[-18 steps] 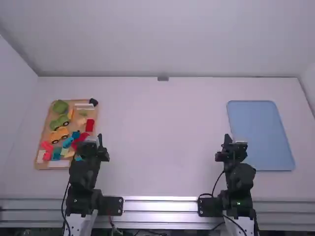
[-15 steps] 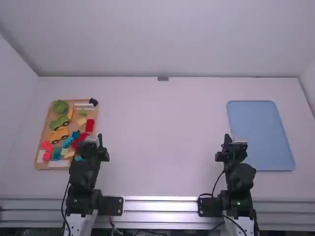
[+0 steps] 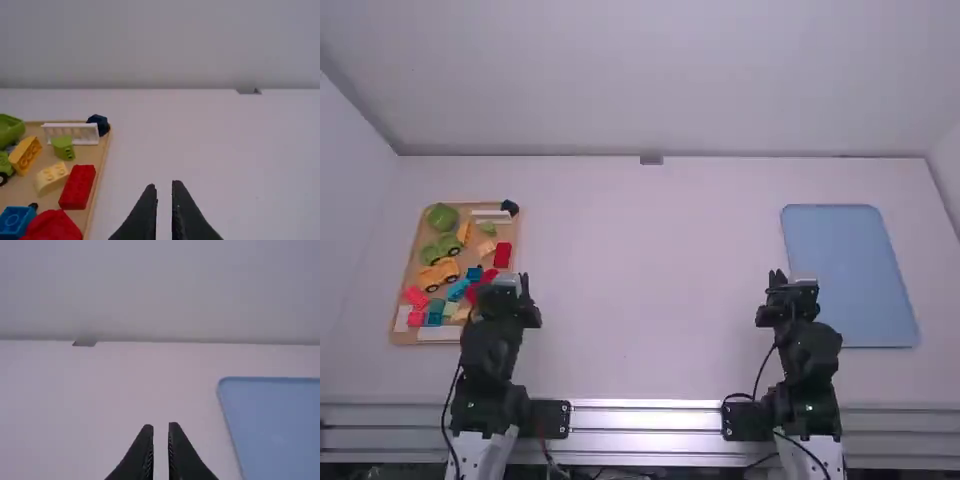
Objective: Assemble lego blocks to make yellow taxi
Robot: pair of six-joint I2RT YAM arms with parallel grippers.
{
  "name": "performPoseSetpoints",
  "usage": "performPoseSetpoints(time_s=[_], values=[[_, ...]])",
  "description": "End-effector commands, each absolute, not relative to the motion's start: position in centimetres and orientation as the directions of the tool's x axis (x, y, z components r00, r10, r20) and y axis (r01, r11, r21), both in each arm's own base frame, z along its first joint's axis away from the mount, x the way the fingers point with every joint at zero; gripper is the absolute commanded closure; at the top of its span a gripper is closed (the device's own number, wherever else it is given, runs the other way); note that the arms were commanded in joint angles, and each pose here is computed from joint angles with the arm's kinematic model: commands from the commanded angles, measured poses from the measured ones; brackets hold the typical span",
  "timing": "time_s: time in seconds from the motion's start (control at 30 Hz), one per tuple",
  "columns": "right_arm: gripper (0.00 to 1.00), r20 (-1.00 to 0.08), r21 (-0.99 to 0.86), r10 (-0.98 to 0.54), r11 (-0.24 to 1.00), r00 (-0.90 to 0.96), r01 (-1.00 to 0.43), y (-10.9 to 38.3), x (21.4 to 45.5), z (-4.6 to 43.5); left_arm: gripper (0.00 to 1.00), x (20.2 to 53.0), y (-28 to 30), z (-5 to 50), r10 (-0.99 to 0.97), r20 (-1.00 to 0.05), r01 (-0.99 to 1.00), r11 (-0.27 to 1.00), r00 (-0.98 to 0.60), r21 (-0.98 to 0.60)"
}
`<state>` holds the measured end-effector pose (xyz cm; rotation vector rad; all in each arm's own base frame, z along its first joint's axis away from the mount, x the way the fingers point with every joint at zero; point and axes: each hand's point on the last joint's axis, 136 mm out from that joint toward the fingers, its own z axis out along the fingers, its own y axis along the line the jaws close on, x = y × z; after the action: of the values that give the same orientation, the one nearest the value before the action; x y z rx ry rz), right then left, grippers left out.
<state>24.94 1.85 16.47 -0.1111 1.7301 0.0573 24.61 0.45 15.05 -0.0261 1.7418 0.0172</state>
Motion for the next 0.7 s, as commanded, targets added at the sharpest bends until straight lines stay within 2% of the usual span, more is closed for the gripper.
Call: performPoseSetpoints(time_s=[0.0,0.27,0.67], values=[[0.87,-0.99,-0.057,-0.078,0.984,-0.12,-0.172,3.0,25.1,19.6,0.86,24.6,0.8,17.3,-0.023,-0.99,-0.051,0.999,-0.142,-0.016],[0.75,-0.982,-0.091,-0.138,0.945,-0.13,-0.314,5.7,26.6,23.8,0.74,25.0,1.4,18.9,-0.042,-0.982,-0.095,0.995,-0.185,-0.025],[0.52,-0.962,-0.148,-0.25,0.809,-0.105,-0.569,11.0,31.7,29.4,0.51,26.3,3.3,22.1,-0.152,-0.961,-0.232,0.968,-0.233,-0.097]])
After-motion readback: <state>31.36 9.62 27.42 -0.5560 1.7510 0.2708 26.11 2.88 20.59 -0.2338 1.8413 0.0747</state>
